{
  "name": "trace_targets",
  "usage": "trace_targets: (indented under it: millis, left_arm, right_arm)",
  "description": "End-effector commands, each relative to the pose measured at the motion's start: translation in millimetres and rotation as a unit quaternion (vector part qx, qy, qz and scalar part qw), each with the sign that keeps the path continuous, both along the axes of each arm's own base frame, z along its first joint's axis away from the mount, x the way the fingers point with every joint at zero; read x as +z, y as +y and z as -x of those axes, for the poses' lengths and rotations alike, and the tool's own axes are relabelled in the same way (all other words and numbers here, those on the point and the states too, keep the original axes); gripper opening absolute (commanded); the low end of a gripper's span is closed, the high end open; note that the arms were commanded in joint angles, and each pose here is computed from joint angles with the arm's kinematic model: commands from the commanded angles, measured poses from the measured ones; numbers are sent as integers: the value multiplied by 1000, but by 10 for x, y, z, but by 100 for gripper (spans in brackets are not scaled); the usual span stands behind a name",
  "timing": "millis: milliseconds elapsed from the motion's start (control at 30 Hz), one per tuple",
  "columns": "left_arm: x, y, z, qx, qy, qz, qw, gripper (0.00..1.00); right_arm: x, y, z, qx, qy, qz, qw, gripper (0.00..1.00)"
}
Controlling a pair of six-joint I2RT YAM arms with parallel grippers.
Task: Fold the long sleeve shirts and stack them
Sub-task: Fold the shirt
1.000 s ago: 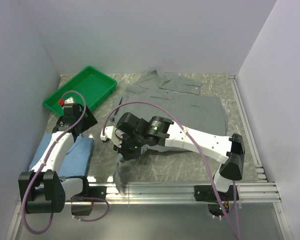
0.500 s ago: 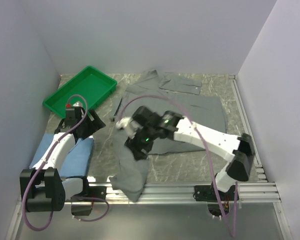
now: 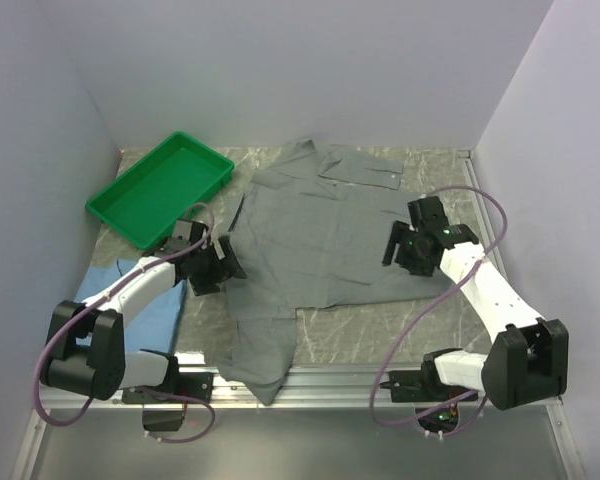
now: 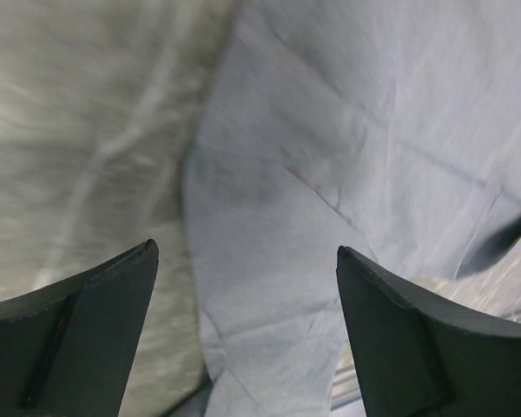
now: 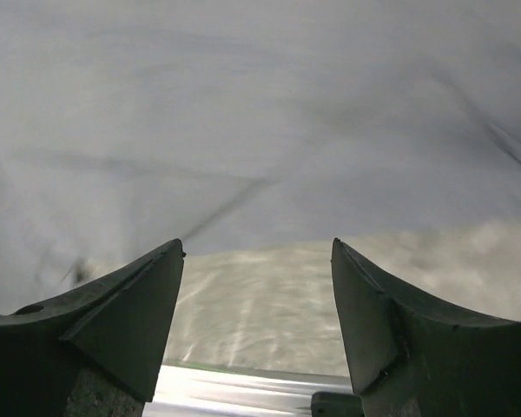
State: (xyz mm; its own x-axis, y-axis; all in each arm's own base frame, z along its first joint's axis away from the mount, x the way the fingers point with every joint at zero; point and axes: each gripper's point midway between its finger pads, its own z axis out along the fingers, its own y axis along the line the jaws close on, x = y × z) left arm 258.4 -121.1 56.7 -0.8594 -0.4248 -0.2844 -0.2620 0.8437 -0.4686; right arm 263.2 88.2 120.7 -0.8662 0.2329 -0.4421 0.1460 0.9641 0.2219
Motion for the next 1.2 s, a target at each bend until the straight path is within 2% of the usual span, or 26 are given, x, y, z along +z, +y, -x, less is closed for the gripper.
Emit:
trace_targets:
  millis: [0,200,333,700,1000,1167]
  left_arm:
    - [-42,-96,46,8,12,1,1000,89]
    - [-140,-30,80,15,19,-29,999,88]
    - [-223,1,90,17,28,-39,999,84]
    - [-385,-58,97,-3,46,-41,998,60]
    - [-567,-181,305,-31,81,-43,995,54]
    - [-611,-152,426,-32,94,-48,994,41]
  right_arm:
    - [-54,-459,-60,-140,-15,34,989,76]
    - [-128,-762,-163,-217,-4,100,971,76]
    - [-239,-898,-263,-258,15,141,956,70]
    - [-433,-801,-547,-281,30,116,952,67]
    - [-523,-783,-529,-282,44,108,952,67]
    - [-540,-836,-510,-287,44,113,950,66]
